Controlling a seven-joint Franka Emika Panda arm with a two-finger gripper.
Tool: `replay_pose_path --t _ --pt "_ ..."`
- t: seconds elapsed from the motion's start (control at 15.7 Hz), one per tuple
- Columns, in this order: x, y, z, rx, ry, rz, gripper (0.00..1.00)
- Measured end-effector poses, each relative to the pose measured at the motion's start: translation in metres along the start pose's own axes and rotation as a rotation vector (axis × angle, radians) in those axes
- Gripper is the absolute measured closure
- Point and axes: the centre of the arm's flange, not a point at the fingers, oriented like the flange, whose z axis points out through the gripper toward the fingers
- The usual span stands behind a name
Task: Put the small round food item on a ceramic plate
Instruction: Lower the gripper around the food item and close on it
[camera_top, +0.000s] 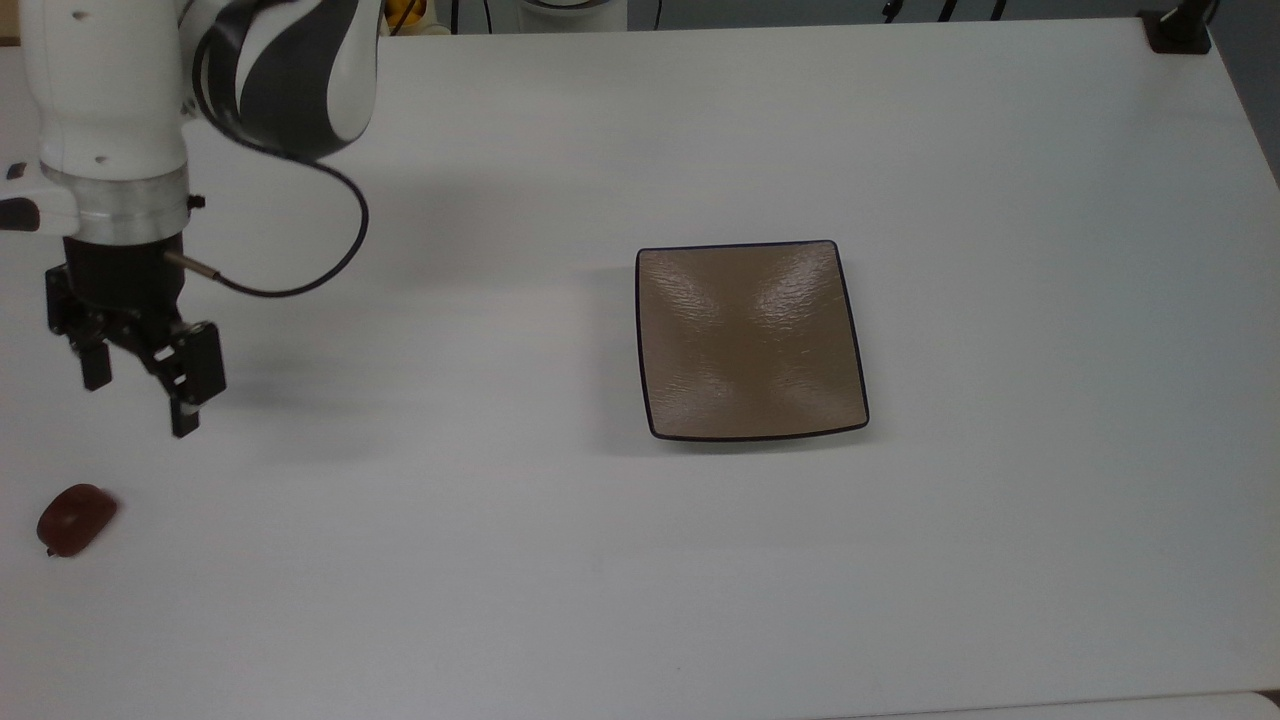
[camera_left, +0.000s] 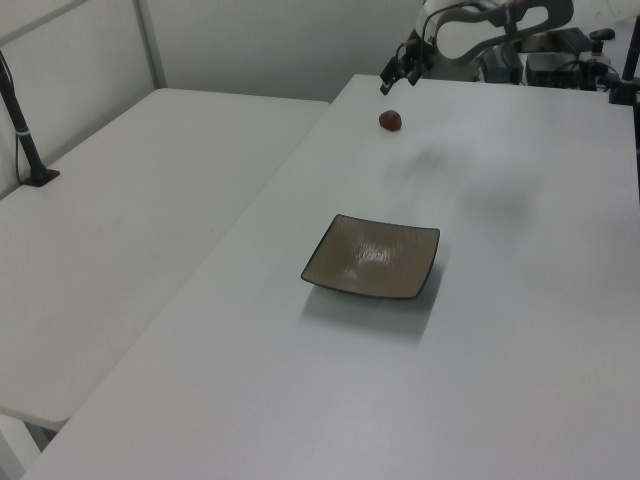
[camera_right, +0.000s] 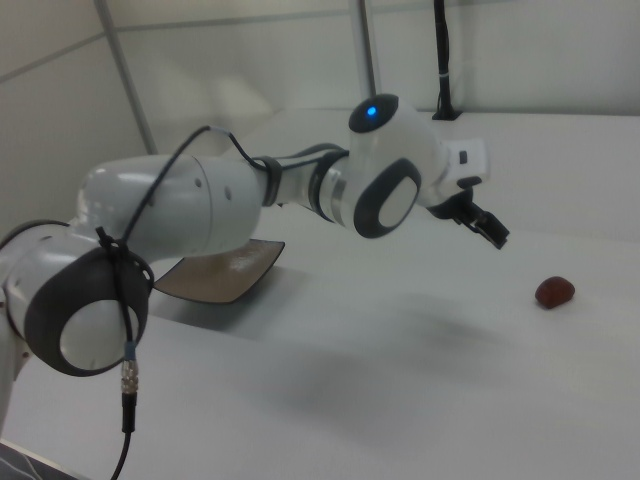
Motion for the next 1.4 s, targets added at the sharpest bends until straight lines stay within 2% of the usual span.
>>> replay_pose_path --t 0.57,0.89,1.28,1.34,1.4 --pt "-0.01 0.054 0.083 -0.017 0.141 0.079 0.0" --pt "-0.024 0.065 0.121 -0.025 0.132 0.099 0.0" --pt "-0.046 0.076 0.16 -0.027 0.191 0.104 0.0" --pt "-0.046 0.076 0.16 -0.026 0.198 0.104 0.01" --pt "-0.044 0.076 0.159 -0.025 0.203 0.104 0.11"
